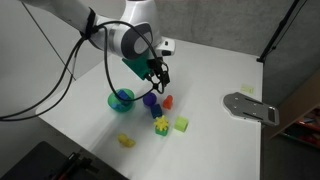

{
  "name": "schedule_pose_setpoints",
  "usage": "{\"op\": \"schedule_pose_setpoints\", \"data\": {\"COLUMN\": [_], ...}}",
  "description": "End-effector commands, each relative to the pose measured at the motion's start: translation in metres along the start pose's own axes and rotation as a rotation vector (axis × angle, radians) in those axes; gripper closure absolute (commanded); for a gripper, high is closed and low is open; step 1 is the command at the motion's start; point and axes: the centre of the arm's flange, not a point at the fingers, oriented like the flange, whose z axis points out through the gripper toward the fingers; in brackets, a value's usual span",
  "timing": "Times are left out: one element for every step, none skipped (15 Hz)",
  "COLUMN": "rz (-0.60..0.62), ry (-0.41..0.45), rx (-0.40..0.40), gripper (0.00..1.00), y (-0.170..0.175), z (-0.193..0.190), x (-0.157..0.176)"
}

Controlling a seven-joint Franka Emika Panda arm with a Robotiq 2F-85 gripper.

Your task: Remove the orange toy from the bowl and put it on the table

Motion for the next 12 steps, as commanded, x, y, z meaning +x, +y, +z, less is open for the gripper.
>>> {"op": "schedule_pose_setpoints", "data": {"rz": [-0.044,-0.061,-0.071,-0.087,-0.101,-0.116,-0.135,-0.149,-0.165,-0.183,-0.202,-0.219], "ry": [-0.071,-0.089,-0.103,-0.119,-0.129,-0.14,-0.156,-0.175,-0.195,-0.213,-0.227,-0.239], "rx": [-0.016,-0.02,-0.026,-0.029,-0.038,-0.044,-0.046,-0.044,-0.037,-0.035,-0.036,-0.039], "gripper": [0.01,0.0,0.0,0.0,0.0,0.0,0.0,0.0,0.0,0.0,0.0,0.0], "y": [-0.001,-0.002,-0.003,-0.005,-0.007,-0.008,-0.01,-0.012,-0.013,-0.014,-0.015,-0.015], "z": [-0.039,-0.046,-0.054,-0.063,-0.071,-0.079,-0.088,-0.097,-0.106,-0.114,-0.124,-0.132], "x": [-0.016,-0.019,-0.022,-0.025,-0.028,-0.03,-0.033,-0.036,-0.038,-0.041,-0.045,-0.048]}}
